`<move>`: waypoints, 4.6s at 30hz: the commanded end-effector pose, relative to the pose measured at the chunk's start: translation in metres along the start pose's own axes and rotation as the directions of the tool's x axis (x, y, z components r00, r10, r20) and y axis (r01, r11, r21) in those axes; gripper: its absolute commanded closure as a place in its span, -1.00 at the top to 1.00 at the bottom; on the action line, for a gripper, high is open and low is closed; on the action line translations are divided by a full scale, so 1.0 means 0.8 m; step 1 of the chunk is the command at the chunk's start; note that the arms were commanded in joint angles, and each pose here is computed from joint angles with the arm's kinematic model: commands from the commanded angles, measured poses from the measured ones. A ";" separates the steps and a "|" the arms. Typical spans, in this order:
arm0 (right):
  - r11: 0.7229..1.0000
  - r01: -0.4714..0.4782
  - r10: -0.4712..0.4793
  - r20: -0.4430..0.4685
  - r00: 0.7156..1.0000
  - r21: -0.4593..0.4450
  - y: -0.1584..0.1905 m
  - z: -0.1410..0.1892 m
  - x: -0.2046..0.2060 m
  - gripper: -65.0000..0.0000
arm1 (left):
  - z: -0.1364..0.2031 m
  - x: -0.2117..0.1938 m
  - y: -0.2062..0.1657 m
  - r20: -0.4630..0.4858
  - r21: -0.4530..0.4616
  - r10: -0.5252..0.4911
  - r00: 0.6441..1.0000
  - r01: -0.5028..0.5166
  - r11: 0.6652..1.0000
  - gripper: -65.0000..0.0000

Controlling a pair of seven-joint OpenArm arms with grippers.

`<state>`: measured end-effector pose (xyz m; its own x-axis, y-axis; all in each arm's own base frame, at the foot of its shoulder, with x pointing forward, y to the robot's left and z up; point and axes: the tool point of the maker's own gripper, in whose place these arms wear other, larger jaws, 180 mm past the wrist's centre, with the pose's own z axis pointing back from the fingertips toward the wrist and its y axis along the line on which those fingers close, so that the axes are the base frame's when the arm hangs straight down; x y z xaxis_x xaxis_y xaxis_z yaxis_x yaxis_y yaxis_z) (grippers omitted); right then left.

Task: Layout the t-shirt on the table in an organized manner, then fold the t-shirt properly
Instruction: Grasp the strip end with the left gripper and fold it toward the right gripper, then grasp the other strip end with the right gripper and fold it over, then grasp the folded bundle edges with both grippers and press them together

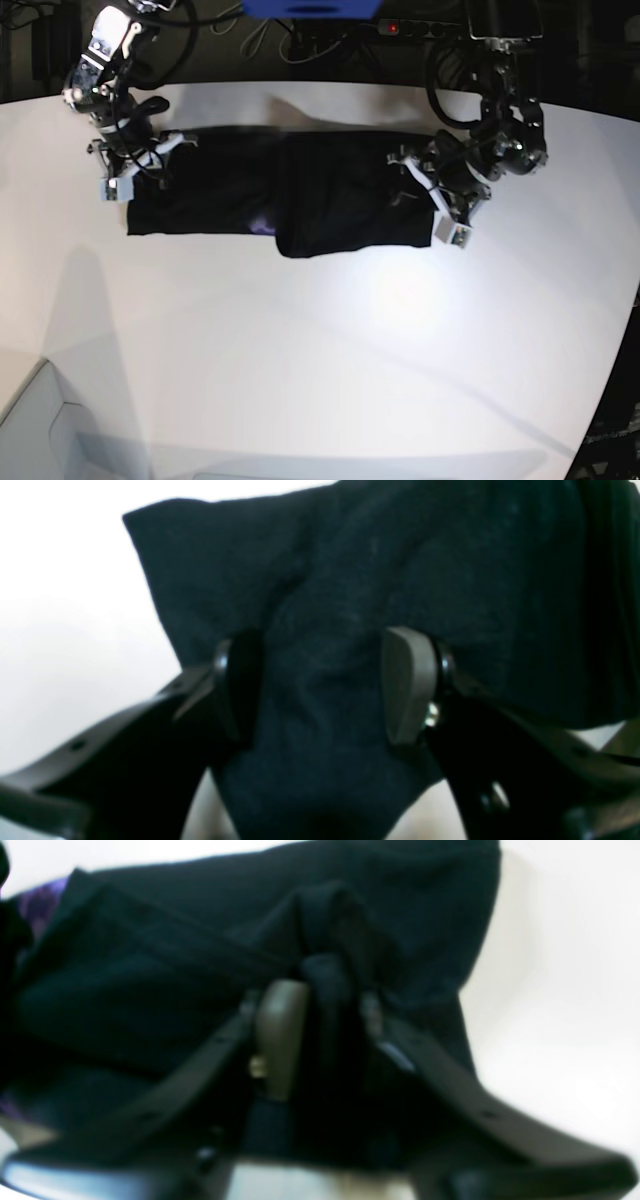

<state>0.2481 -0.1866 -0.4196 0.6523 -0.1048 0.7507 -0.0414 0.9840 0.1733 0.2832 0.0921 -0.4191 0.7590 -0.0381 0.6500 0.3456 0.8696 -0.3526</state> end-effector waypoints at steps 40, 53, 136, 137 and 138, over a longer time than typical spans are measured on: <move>0.990 0.129 -0.129 -0.003 0.992 -0.052 -0.041 -0.014 -0.016 -1.00 | -0.001 -0.020 0.007 -0.055 0.020 0.010 0.998 -0.009 1.000 0.13; 0.989 -0.093 0.117 0.243 0.963 -0.111 -0.013 0.049 0.117 -1.00 | -0.001 -0.019 0.006 -0.052 0.020 0.008 0.999 -0.007 1.000 0.13; 0.470 -0.644 0.465 0.450 0.762 0.604 0.444 0.006 0.068 -1.00 | 0.014 -0.038 0.078 -0.148 0.173 0.081 0.986 -0.055 0.983 -0.99; 0.468 -0.642 0.475 0.440 0.762 0.607 0.442 0.001 0.064 -1.00 | 0.014 -0.037 0.078 -0.147 0.171 0.080 0.986 -0.055 0.984 -0.99; 0.466 -0.643 0.482 0.435 0.761 0.608 0.442 -0.003 0.064 -1.00 | 0.015 -0.037 0.078 -0.146 0.170 0.079 0.986 -0.054 0.984 -0.99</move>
<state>0.2630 0.1478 -0.3420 0.1824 0.3874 0.9037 -0.8957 0.4446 -0.0098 0.2924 0.1449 -0.4371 0.8057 0.0107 0.5922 0.2146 0.9267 -0.3086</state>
